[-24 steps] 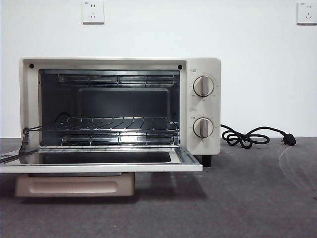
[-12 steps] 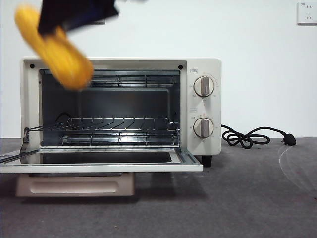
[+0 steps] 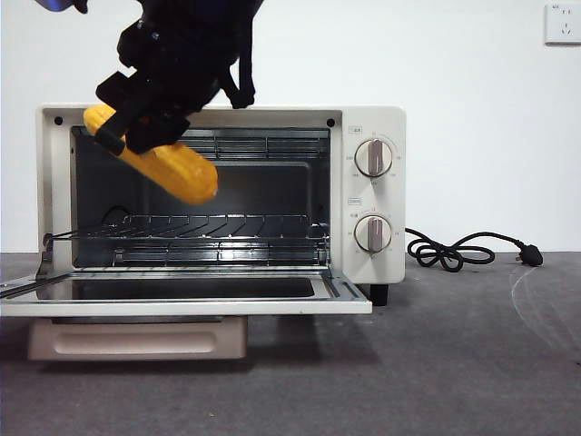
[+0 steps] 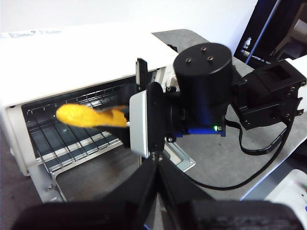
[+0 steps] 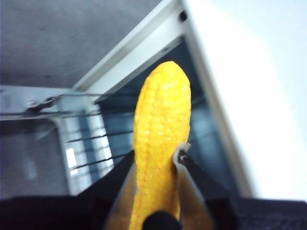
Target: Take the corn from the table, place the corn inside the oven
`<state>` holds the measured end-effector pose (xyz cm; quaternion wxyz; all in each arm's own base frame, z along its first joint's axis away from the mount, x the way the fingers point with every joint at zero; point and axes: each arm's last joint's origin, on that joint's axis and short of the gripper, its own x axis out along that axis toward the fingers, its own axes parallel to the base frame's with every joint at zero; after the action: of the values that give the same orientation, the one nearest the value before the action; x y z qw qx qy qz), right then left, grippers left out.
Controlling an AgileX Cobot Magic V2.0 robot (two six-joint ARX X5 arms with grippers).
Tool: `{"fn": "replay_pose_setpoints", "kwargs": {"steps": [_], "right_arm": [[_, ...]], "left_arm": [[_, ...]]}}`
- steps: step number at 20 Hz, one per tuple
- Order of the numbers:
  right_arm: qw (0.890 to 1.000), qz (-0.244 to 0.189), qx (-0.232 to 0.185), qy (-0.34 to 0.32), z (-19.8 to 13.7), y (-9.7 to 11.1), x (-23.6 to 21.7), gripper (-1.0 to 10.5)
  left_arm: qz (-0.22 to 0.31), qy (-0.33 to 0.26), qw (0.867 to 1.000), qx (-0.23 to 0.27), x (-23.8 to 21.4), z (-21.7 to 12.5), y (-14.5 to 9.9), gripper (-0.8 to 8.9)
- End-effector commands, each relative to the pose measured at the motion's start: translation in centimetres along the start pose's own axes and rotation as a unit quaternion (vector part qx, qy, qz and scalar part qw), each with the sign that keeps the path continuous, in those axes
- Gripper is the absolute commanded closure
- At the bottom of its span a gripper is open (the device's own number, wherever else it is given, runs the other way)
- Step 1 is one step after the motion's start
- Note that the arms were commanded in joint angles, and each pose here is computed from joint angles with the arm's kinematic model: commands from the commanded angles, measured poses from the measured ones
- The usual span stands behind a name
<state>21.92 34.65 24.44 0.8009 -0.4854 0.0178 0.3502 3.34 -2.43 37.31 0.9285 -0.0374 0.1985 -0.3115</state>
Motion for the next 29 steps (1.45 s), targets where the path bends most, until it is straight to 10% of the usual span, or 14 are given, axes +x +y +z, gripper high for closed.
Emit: {"fn": "replay_pose_setpoints", "kwargs": {"steps": [1, 19, 29], "right_arm": [[0.999, -0.013, -0.040, 0.002, -0.5, -0.1, 0.8, 9.6], [0.996, 0.031, -0.054, 0.069, -5.9, -1.6, 3.6, 9.3], [0.997, 0.038, -0.012, 0.069, -5.9, -1.5, 3.5, 5.0]], "left_arm": [[-0.002, -0.001, 1.000, -0.003, 0.1, 0.0, 0.0, 8.19], [0.014, 0.028, 1.000, -0.002, 1.9, 0.6, 0.3, 8.19], [0.016, 0.039, 0.999, 0.007, 3.4, 1.2, 0.4, 8.19]]}}
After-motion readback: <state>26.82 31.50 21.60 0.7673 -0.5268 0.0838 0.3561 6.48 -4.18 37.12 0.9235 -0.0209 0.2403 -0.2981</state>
